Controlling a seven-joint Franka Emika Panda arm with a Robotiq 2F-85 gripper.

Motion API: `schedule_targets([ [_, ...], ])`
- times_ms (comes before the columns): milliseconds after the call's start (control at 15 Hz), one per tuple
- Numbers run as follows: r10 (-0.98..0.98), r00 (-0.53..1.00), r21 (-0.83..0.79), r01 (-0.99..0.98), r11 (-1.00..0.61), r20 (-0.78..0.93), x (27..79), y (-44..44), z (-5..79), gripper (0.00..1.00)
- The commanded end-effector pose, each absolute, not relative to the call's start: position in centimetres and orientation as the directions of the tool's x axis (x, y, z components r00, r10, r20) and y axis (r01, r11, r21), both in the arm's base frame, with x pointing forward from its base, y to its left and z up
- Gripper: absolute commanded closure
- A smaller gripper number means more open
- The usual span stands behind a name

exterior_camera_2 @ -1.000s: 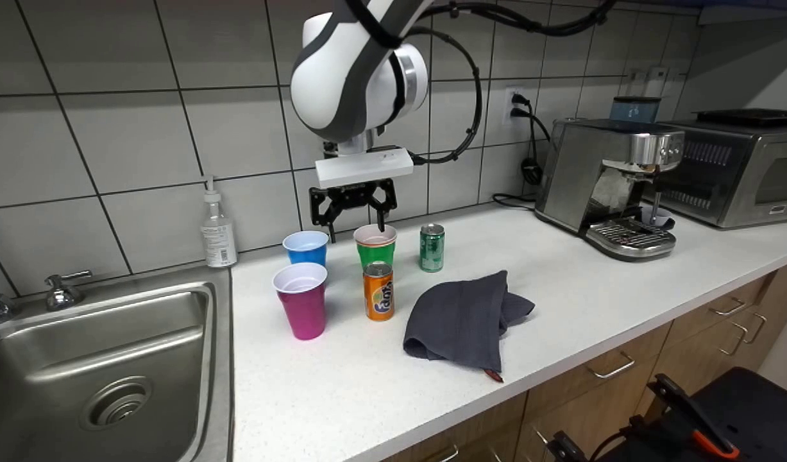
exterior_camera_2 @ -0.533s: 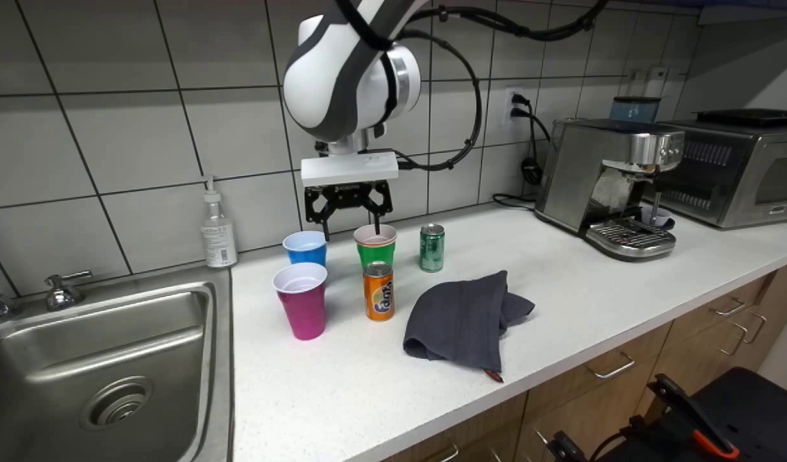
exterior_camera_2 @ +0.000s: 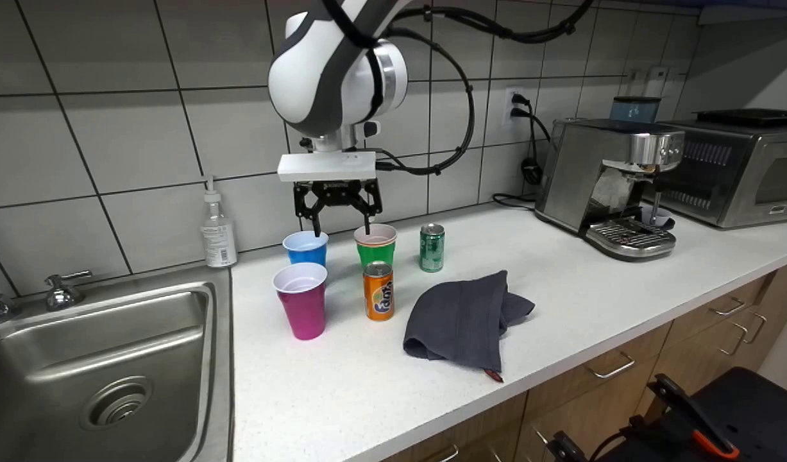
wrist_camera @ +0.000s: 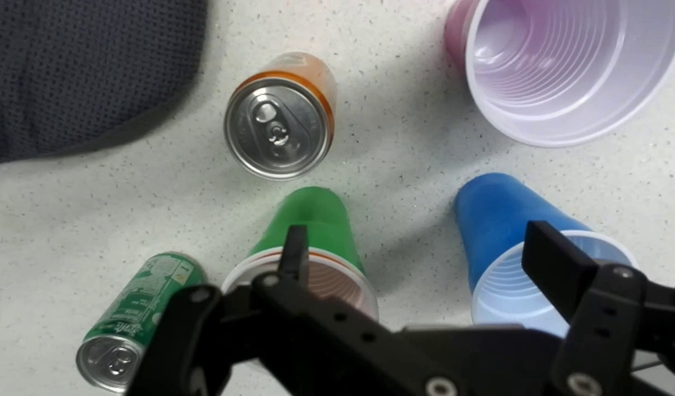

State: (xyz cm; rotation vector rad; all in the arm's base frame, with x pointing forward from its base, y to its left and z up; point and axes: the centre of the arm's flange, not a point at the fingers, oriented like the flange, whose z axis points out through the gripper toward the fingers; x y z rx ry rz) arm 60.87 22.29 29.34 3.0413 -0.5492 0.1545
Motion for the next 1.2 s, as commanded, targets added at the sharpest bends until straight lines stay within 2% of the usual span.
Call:
schedule_targets([
  [0,-0.426,0.899,0.039,-0.432,-0.901,0.1,62.2,23.7,29.6,0.0],
  [1133,-0.66,0.743,0.028,-0.666,-0.745,0.106,63.9,27.2,28.1,0.0],
])
